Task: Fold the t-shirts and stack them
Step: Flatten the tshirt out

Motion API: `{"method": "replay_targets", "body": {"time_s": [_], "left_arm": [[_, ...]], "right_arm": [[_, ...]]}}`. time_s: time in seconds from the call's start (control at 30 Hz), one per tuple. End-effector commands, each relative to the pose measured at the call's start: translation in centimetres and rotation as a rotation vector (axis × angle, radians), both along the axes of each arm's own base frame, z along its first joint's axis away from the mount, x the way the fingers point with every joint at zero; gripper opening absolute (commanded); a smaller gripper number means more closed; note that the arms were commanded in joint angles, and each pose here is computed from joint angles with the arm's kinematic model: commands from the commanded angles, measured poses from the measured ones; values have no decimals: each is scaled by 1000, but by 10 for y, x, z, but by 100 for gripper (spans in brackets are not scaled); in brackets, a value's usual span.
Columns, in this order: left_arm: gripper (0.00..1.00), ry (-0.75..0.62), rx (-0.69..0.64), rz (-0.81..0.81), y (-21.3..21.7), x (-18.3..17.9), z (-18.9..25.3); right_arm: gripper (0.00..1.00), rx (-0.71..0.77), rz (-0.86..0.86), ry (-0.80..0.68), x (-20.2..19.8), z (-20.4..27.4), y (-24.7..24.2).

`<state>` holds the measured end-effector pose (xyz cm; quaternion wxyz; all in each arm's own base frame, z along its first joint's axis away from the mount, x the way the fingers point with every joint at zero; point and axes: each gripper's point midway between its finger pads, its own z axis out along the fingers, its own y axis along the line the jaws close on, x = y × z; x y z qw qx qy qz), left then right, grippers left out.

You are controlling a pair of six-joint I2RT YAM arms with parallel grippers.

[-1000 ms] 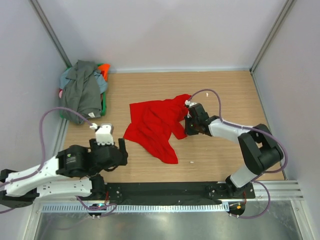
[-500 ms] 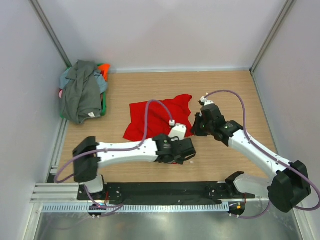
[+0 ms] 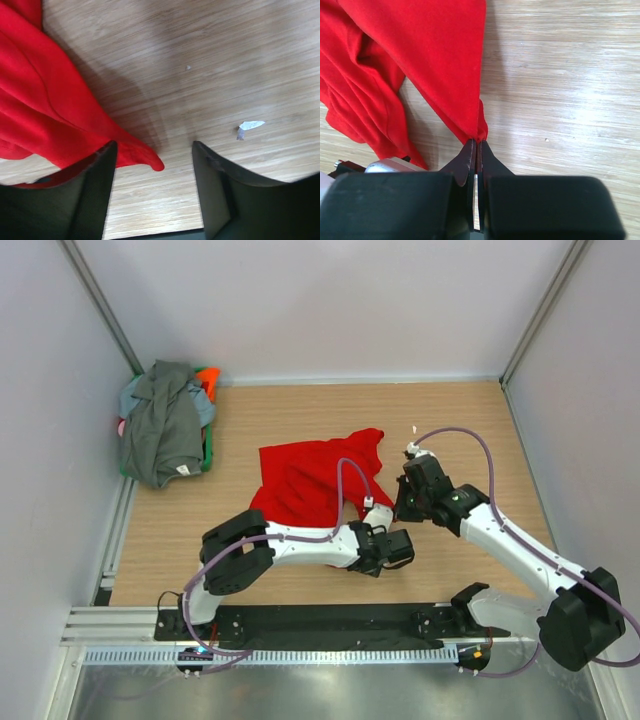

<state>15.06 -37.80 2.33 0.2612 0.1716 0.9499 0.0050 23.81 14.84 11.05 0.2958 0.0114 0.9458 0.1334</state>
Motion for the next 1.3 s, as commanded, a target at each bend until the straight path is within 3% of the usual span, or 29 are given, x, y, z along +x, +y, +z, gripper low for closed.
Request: {"method": "replay_targets", "body": {"time_s": [0.0, 0.1, 0.17, 0.2, 0.27, 0.33, 0.53, 0.57, 0.63, 0.67, 0.83, 1.0, 1.13, 1.27], "left_arm": [[59, -18, -28, 37, -7, 4, 2], [52, -16, -1, 47, 2, 3, -6], [40, -38, 30, 52, 11, 5, -7], [21, -44, 46, 55, 17, 5, -8], [0, -73, 72, 61, 28, 9, 2], [0, -92, 82, 67, 36, 10, 14], [0, -215, 80, 74, 93, 4, 121], [0, -250, 15, 67, 100, 1, 155], [0, -276, 21, 45, 123, -4, 185], [0, -299, -61, 28, 128, -9, 218], [0, -417, -100, 25, 195, -9, 304], [0, -490, -411, -10, 232, -14, 398], [0, -555, -564, -107, 248, -19, 443], [0, -611, -643, -194, 254, -23, 469]], "right_arm": [[1, -11, -10, -50, 6, 18, -4], [1, -7, -15, -50, 5, 19, -4], [1, 8, -10, -48, 4, 22, -2], [1, 17, -13, -47, 3, 23, -1], [1, 37, -5, -49, 1, 28, 1], [1, 58, -11, -52, -2, 36, 2], [1, 164, -24, -118, -11, 102, 6], [1, 201, -21, -157, -15, 129, 5], [1, 270, -29, -229, -19, 174, 5], [1, 324, -3, -252, -28, 193, 8], [1, 500, 32, -415, -64, 291, 0], [1, 693, 31, -653, -121, 398, -33], [1, 792, 13, -923, -179, 469, -81], [1, 838, -80, -1192, -231, 504, -139]]}}
